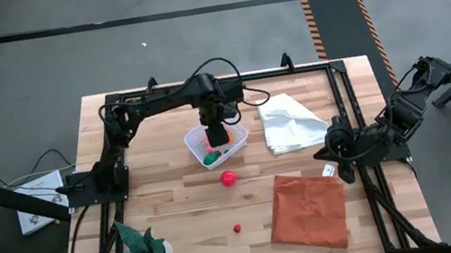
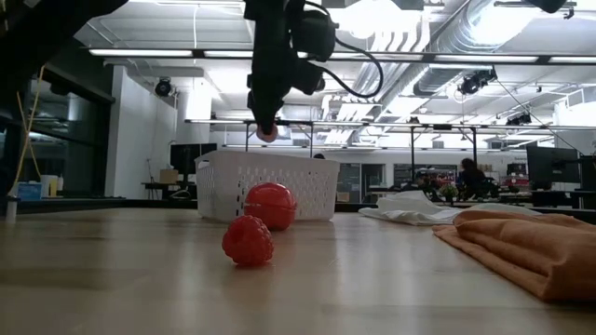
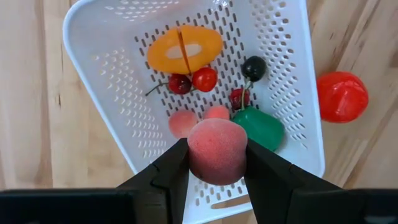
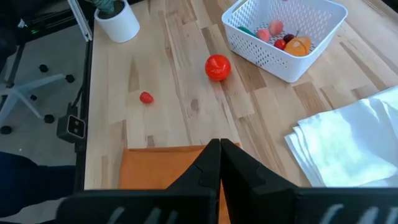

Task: Pick and placing Produce into tupperware
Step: Put the apricot in the basket

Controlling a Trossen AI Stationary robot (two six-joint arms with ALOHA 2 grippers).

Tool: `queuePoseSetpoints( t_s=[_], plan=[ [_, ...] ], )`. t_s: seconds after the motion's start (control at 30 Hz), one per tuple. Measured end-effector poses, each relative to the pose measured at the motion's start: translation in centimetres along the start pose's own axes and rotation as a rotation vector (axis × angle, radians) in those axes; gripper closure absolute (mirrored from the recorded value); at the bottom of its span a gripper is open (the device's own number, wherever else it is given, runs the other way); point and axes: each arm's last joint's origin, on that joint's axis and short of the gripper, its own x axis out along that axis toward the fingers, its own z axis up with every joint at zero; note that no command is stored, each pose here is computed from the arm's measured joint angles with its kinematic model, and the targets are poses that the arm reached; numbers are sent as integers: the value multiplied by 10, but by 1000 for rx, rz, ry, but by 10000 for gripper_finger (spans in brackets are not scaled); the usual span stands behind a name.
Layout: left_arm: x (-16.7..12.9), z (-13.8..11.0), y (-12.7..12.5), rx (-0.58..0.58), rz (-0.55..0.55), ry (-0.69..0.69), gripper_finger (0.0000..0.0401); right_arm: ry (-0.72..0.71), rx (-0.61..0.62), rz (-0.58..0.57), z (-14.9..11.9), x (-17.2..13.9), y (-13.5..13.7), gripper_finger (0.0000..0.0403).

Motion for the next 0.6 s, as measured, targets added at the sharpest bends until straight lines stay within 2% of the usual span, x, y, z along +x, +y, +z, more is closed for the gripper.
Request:
queuePoseSetpoints(
  t_s=[0.6],
  plan=[
    [0, -2, 1, 1, 26, 24, 274, -10, 17, -9, 0, 0, 0, 403]
  ],
)
